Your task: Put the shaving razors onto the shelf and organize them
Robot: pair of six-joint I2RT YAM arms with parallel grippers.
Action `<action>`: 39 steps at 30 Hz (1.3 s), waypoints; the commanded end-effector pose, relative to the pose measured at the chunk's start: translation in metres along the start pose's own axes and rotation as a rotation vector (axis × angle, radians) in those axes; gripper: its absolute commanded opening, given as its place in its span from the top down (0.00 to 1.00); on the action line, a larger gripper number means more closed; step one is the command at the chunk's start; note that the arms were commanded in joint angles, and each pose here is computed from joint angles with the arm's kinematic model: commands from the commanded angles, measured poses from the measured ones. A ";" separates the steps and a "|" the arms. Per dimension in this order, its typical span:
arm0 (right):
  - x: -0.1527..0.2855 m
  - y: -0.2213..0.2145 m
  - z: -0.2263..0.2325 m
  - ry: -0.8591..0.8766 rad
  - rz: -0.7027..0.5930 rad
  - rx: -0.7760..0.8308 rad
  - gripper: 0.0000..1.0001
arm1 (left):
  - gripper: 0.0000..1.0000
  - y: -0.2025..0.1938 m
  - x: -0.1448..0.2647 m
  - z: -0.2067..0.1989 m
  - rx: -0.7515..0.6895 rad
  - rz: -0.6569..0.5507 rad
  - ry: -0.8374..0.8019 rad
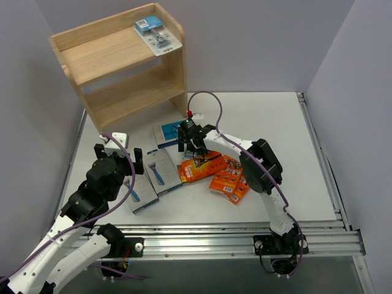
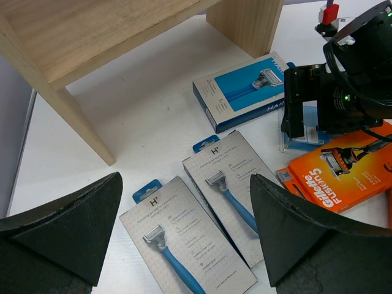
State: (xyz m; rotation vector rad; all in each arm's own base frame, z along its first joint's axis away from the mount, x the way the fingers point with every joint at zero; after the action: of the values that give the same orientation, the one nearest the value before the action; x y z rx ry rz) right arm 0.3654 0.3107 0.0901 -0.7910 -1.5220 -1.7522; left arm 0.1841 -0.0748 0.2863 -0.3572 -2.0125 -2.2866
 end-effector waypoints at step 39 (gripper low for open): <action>0.182 0.115 -0.006 0.397 -0.390 -0.278 1.00 | 0.06 0.025 0.012 -0.012 0.081 -0.114 -0.150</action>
State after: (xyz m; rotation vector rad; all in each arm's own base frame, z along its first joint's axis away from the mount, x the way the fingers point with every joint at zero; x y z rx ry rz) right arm 0.3555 0.2725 0.2805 -0.3650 -1.3087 -2.2240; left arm 0.1775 -0.0771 0.2935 -0.3864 -2.1025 -2.2806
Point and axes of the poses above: each gripper's point midway between its finger pads, its own x axis back along the fingers, its own z axis along the line the jaws close on, y = z × x, the point moved 7 cm from there along x, back along the fingers, and after that the axes turned 5 degrees about -x, right-handed, at the moved point
